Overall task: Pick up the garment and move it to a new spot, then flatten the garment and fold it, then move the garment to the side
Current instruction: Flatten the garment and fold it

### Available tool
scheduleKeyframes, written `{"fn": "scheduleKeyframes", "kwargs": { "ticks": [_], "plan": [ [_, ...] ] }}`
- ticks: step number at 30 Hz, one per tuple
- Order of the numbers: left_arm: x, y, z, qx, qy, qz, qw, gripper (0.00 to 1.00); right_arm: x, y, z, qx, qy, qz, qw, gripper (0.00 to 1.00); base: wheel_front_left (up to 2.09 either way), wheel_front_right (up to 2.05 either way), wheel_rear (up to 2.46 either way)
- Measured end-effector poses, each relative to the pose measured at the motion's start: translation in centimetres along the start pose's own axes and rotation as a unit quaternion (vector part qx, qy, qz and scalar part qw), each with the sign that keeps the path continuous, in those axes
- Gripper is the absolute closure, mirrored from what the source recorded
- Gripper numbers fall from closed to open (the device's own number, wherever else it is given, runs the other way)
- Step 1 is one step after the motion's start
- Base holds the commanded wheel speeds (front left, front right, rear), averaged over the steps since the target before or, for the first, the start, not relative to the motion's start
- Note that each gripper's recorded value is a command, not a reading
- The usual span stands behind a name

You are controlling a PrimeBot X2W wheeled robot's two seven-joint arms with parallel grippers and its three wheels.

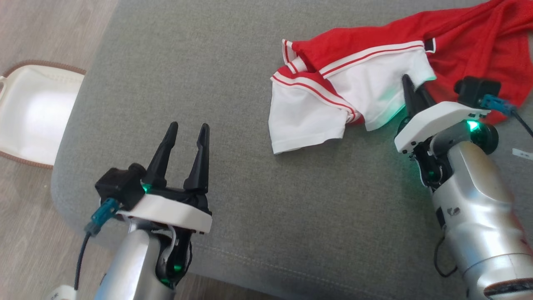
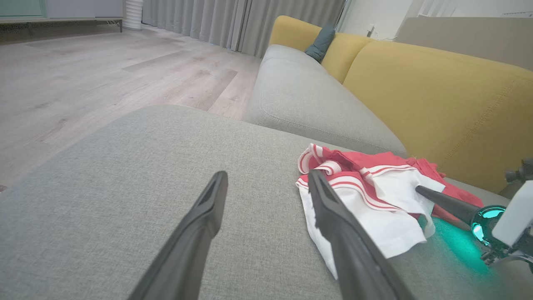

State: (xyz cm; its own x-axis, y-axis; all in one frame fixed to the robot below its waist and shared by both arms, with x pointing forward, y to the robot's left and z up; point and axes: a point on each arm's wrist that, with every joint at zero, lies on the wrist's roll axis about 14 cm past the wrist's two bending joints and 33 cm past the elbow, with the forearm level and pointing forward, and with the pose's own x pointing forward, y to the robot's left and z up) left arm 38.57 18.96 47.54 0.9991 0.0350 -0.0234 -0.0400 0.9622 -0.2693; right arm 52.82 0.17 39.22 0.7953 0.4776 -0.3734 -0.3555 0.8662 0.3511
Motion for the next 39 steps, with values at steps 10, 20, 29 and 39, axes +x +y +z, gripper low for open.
{"fn": "scheduleKeyframes", "kwargs": {
  "ticks": [10, 20, 29, 39],
  "plan": [
    [-0.3, -0.6, 0.8, -0.007, -0.011, -0.008, 1.0, 0.0, -0.9, 2.1, 3.7, -0.017, -0.051, 0.029, 0.998, 1.0, 0.0, 0.0, 0.0],
    [-1.9, 0.3, 0.6, -0.026, -0.006, 0.017, 0.999, 0.0, 2.8, 8.6, 18.4, -0.11, -0.129, 0.095, 0.981, 1.0, 0.0, 0.0, 0.0],
    [-3.9, 3.0, 0.3, -0.027, 0.004, 0.075, 0.997, 0.0, 8.0, 8.6, 20.6, -0.166, -0.091, 0.05, 0.981, 0.0, 0.0, 0.0, 0.0],
    [-4.0, 3.2, 0.8, -0.021, -0.003, 0.078, 0.997, 0.0, 8.1, 7.4, 19.2, -0.206, -0.074, 0.022, 0.975, 0.0, 0.0, 0.0, 0.0]
  ]
}}
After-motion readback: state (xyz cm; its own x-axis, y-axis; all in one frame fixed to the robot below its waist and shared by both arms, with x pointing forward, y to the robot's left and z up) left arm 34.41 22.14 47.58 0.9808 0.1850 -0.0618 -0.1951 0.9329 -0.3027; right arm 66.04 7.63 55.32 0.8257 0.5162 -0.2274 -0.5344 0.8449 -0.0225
